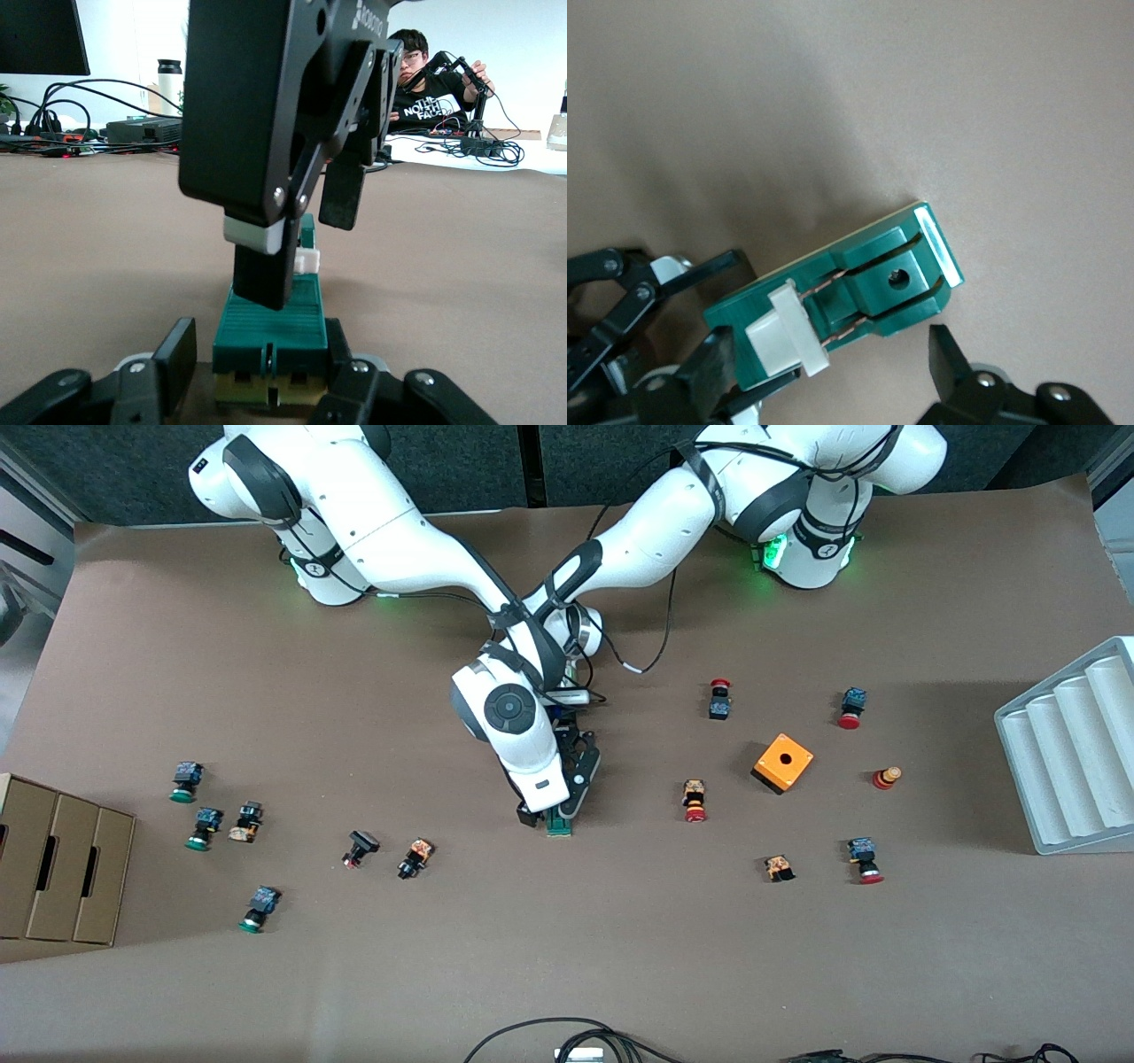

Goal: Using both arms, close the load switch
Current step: 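Close the right gripper on the white slider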

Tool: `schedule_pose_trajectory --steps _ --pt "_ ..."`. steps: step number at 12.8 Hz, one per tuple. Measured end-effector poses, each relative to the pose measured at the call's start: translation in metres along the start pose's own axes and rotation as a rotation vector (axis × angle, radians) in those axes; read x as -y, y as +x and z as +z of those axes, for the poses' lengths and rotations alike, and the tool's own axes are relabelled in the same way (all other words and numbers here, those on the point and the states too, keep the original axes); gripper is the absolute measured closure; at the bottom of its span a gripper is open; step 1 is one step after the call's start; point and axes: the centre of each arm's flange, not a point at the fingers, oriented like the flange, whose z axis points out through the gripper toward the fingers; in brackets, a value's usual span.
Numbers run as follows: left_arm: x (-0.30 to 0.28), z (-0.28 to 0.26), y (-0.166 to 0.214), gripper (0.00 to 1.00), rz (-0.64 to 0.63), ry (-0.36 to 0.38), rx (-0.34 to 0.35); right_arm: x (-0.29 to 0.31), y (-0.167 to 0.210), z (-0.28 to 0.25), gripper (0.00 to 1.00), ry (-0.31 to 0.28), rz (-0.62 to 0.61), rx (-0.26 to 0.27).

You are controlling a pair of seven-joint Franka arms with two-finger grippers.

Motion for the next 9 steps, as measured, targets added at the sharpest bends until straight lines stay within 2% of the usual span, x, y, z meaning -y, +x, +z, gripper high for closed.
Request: schedule_pose_trajectory --steps 1,2,4,5,9 --pt "0.0000 0.0000 0.0000 0.35 0.000 0.000 0.000 -0.0002 0.0001 -0.0002 0.06 -0.001 -0.001 -0.001" --pt "0.0000 0.0000 0.0000 0.35 0.000 0.000 0.000 -0.0005 0.0002 -0.0004 0.16 -0.002 -0.002 -0.002" --pt "0.0000 0.0000 0.0000 0.35 0.000 0.000 0.000 -0.0008 0.0000 -0.0004 0.19 -0.002 -0.002 -0.002" --pt "0.0000 0.0000 0.0000 0.35 0.000 0.000 0.000 0.0001 -0.0002 -0.0003 0.25 0.000 -0.003 0.002" --pt "0.0000 0.0000 0.0000 0.36 0.000 0.000 -0.001 0.0000 -0.0003 -0.0004 0.26 0.000 -0.005 0.002"
